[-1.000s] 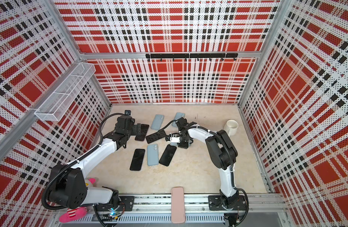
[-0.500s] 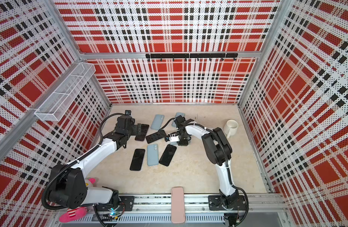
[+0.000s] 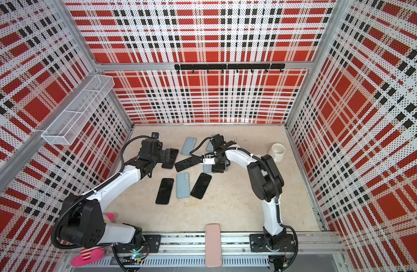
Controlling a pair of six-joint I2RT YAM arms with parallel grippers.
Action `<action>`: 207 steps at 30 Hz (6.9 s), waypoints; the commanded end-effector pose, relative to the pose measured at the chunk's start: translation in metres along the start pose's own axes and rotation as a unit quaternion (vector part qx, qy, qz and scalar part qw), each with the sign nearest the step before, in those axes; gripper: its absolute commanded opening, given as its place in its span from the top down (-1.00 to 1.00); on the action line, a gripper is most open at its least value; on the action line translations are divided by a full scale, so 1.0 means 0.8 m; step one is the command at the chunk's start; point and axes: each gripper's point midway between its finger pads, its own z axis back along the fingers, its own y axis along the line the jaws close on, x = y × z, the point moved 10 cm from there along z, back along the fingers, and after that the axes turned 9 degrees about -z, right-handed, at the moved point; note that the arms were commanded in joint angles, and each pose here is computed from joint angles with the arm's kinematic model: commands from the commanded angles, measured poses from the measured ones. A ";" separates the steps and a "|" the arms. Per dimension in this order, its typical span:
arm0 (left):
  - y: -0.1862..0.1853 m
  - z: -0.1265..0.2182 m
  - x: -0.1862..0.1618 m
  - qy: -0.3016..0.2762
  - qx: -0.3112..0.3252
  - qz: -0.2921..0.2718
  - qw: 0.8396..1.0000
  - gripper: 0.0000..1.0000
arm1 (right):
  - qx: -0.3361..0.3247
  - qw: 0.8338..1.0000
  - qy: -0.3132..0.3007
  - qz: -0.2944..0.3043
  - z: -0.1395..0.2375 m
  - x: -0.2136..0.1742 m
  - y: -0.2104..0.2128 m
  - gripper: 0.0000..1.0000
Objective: Put the phone into the phone case
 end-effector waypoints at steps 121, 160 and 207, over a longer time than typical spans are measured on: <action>-0.048 -0.208 -0.059 0.356 -0.183 -0.082 0.913 -0.77 | -0.105 0.758 -0.137 -0.630 0.116 -0.172 0.038 -1.00; -0.054 -0.019 0.005 0.086 -0.364 0.275 0.886 -0.40 | 0.078 0.793 -0.319 -0.513 0.062 0.001 0.084 -0.94; 0.049 0.017 -0.038 0.020 -0.173 0.353 0.919 -0.96 | -0.008 0.920 -0.163 -0.356 -0.075 0.152 0.009 -0.90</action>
